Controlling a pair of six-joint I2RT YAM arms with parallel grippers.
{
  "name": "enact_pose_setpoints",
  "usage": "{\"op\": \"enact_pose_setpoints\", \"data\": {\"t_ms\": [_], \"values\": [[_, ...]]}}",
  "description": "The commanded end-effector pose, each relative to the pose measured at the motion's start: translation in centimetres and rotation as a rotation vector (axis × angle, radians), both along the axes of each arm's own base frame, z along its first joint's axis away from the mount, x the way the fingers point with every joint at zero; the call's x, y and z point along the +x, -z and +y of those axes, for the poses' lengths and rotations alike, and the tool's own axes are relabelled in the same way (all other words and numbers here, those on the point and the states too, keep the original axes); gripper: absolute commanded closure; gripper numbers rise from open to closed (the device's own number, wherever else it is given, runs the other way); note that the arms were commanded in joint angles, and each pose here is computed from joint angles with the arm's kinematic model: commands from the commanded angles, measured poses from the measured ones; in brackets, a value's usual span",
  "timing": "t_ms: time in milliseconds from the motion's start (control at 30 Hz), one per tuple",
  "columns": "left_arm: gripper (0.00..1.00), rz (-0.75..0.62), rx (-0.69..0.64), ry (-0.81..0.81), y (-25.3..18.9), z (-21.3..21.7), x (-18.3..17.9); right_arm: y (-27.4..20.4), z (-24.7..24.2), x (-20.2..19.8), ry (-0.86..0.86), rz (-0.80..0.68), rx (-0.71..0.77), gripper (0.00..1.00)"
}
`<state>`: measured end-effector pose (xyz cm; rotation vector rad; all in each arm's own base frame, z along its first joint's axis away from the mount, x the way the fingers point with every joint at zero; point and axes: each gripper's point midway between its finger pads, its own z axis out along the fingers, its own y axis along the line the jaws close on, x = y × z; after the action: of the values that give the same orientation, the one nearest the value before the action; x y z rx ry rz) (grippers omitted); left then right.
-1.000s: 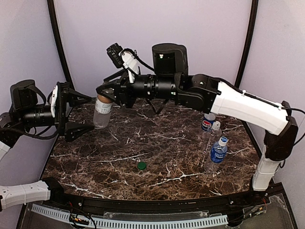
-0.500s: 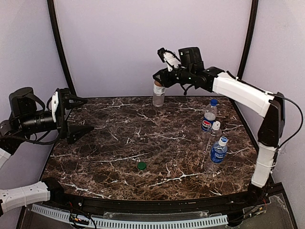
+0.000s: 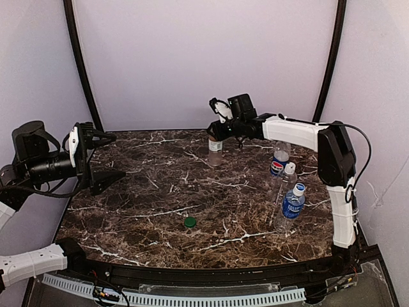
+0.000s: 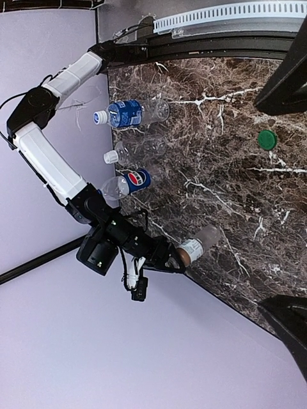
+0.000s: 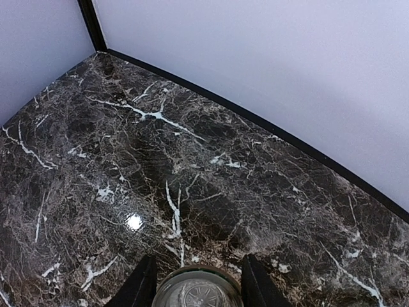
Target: Unscrew the bottle caps
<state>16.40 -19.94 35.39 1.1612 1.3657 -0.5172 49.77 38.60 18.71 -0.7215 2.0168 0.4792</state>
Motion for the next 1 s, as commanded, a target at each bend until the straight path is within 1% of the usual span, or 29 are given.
{"op": "enact_pose_setpoints", "data": {"t_ms": [0,133,333,367,400,433,500,600,767,800,833,867,967], "values": [[0.01,-0.024,0.006,-0.005,0.2,0.1,0.1,-0.4,0.3,0.2,0.004,-0.07,0.048,1.0],[0.01,-0.045,0.0,-0.01,-0.3,0.2,0.2,1.6,-0.2,-0.5,0.003,-0.067,0.039,1.0],[0.01,-0.05,0.002,-0.007,-0.6,0.2,0.2,2.3,-0.6,-1.2,-0.01,-0.048,0.012,1.0],[0.01,-0.05,0.002,-0.004,-0.7,0.1,0.2,2.1,-0.6,-1.3,-0.017,-0.049,0.011,0.9],[0.01,-0.05,0.002,-0.003,-0.7,0.1,0.2,1.8,-0.5,-1.4,-0.023,-0.049,0.013,0.76],[0.01,-0.048,0.003,-0.003,-0.6,0.1,0.2,1.2,-0.5,-1.4,-0.025,-0.055,0.019,0.65],[0.01,-0.049,0.001,0.001,-0.6,0.0,0.2,0.8,-0.7,-1.5,-0.02,-0.048,0.013,0.48],[0.01,-0.046,-0.002,0.006,-0.6,0.0,0.2,-0.5,-0.8,-1.6,-0.033,-0.076,-0.011,0.35],[0.01,-0.042,-0.002,0.011,-0.6,-0.1,0.1,-3.2,-0.7,-1.8,-0.056,-0.106,-0.008,0.2],[0.01,-0.043,-0.004,0.01,-0.7,-0.1,0.0,-4.0,-0.8,-1.8,-0.058,-0.115,-0.005,0.14],[0.01,-0.044,-0.004,0.01,-0.7,0.0,0.0,-4.8,-0.8,-1.8,-0.057,-0.126,-0.005,0.06],[0.01,-0.043,-0.007,0.009,-0.8,0.0,0.0,-6.0,-1.1,-1.8,-0.044,-0.139,-0.002,0.02],[0.01,-0.028,-0.028,-0.018,-0.9,0.4,0.3,-10.3,-2.5,-2.1,0.031,-0.155,0.039,0.01]]}}
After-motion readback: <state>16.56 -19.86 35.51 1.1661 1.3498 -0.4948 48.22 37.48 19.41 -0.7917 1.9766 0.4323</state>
